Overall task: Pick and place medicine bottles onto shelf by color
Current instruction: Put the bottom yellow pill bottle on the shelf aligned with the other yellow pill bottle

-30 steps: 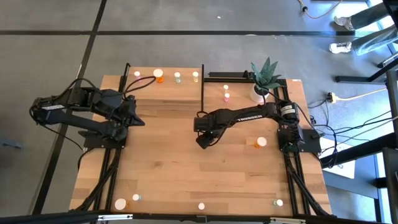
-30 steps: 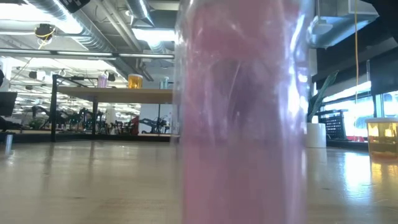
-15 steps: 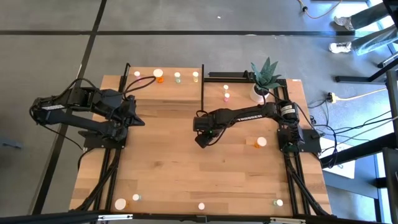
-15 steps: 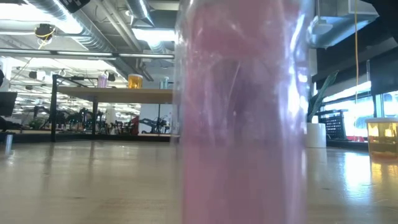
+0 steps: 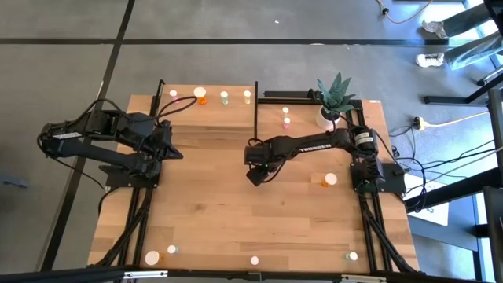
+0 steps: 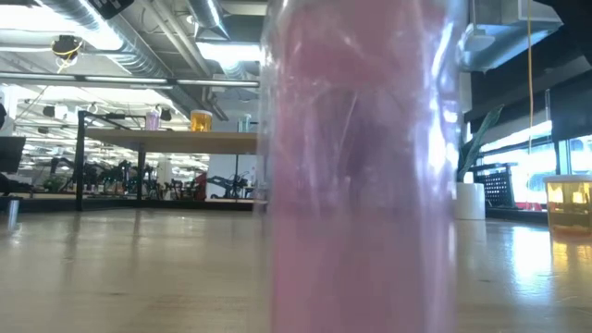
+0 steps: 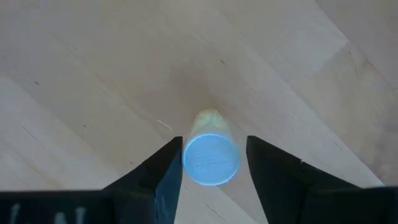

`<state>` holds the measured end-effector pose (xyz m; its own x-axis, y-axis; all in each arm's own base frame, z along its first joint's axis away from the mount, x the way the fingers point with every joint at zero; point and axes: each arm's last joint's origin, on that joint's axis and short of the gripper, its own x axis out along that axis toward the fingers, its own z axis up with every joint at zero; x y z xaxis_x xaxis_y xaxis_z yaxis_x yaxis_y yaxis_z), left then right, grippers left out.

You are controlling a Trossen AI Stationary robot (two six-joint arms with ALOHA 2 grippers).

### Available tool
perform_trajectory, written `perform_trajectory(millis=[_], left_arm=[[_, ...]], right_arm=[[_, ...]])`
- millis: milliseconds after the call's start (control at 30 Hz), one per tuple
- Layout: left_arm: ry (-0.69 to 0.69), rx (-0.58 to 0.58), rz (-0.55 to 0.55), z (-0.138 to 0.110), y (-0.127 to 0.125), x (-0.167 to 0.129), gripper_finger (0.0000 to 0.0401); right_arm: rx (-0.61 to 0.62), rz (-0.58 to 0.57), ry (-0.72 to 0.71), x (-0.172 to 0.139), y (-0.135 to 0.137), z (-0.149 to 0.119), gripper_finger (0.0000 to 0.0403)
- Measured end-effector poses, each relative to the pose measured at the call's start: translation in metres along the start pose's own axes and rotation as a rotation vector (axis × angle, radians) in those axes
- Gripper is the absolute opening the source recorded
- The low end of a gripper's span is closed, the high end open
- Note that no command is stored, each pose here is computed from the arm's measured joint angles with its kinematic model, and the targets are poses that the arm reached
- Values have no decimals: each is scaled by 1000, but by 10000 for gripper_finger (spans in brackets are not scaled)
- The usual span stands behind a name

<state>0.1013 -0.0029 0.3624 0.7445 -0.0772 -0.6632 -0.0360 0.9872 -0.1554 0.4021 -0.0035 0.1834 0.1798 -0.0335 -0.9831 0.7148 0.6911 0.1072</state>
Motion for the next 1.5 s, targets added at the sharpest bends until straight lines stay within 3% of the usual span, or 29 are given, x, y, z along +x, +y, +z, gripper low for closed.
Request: perform_trajectory(millis=[367, 667, 833, 1167, 1333, 1500], left_arm=[[1, 0, 0, 0, 0, 0, 1], [0, 0, 1, 0, 0, 0, 1], [1, 0, 2, 0, 0, 0, 1], [-7, 0, 9, 4, 0, 4, 1], [-58, 45, 4, 21, -1, 20, 1], [-8, 133, 11, 37, -1, 53, 0]], right_arm=[[-22, 4, -4, -21, 1, 3, 179], [-42, -67, -74, -73, 11, 10, 179], [-123, -97, -170, -117, 23, 7, 179], [-387, 20, -311, -186, 46, -9, 179], [-409, 49, -340, -209, 46, -16, 179], [-428, 70, -353, -229, 38, -30, 179]])
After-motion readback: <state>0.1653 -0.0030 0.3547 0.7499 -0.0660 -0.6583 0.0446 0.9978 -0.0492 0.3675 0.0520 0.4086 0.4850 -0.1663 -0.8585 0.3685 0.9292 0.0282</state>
